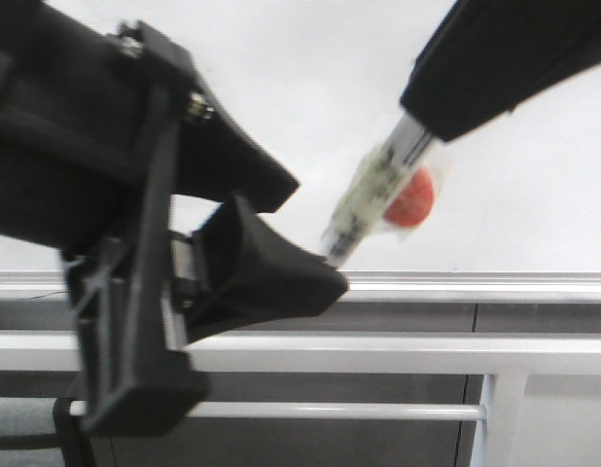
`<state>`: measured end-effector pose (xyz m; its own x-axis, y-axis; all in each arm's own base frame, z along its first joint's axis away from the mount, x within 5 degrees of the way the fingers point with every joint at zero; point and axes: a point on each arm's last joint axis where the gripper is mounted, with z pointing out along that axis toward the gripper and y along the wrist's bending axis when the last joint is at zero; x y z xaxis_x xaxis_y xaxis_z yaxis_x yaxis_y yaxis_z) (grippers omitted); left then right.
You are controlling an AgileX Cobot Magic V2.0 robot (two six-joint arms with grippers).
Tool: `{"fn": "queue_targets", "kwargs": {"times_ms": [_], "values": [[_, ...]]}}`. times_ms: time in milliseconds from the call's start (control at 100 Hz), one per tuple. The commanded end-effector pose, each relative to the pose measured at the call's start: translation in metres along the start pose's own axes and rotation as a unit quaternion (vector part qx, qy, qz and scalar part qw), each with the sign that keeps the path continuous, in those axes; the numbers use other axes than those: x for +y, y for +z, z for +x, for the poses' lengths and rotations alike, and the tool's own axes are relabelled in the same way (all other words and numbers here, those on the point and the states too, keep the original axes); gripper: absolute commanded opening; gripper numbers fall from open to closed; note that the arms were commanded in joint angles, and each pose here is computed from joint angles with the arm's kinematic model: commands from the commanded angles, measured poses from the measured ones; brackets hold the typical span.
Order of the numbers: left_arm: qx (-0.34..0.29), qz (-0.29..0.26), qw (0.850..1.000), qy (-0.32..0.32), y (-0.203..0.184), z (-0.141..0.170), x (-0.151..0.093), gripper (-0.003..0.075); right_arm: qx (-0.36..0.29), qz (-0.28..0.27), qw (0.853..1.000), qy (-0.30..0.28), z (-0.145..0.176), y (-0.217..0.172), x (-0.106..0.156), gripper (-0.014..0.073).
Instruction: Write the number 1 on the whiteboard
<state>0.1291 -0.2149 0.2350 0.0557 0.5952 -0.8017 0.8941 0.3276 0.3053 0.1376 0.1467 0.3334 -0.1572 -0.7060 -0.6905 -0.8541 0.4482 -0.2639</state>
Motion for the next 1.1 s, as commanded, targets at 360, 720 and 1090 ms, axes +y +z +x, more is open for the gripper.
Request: {"fn": "queue_targets", "kwargs": {"times_ms": [360, 720, 1090], "values": [[-0.136, -0.050, 0.984, -0.106, -0.073, -0.007, 0.006, 0.0043, -0.154, 0.076, 0.984, 0.049, 0.024, -0.084, 0.007, -0.0063], [-0.207, -0.079, 0.963, -0.151, -0.100, -0.005, 0.009, -0.0020, -0.235, 0.101, 0.959, 0.126, 0.076, -0.109, 0.026, -0.0063], [-0.219, -0.090, 0.959, -0.157, -0.098, -0.007, 0.012, -0.0020, -0.309, 0.099, 0.928, 0.184, 0.089, -0.092, 0.030, -0.0064]]}}
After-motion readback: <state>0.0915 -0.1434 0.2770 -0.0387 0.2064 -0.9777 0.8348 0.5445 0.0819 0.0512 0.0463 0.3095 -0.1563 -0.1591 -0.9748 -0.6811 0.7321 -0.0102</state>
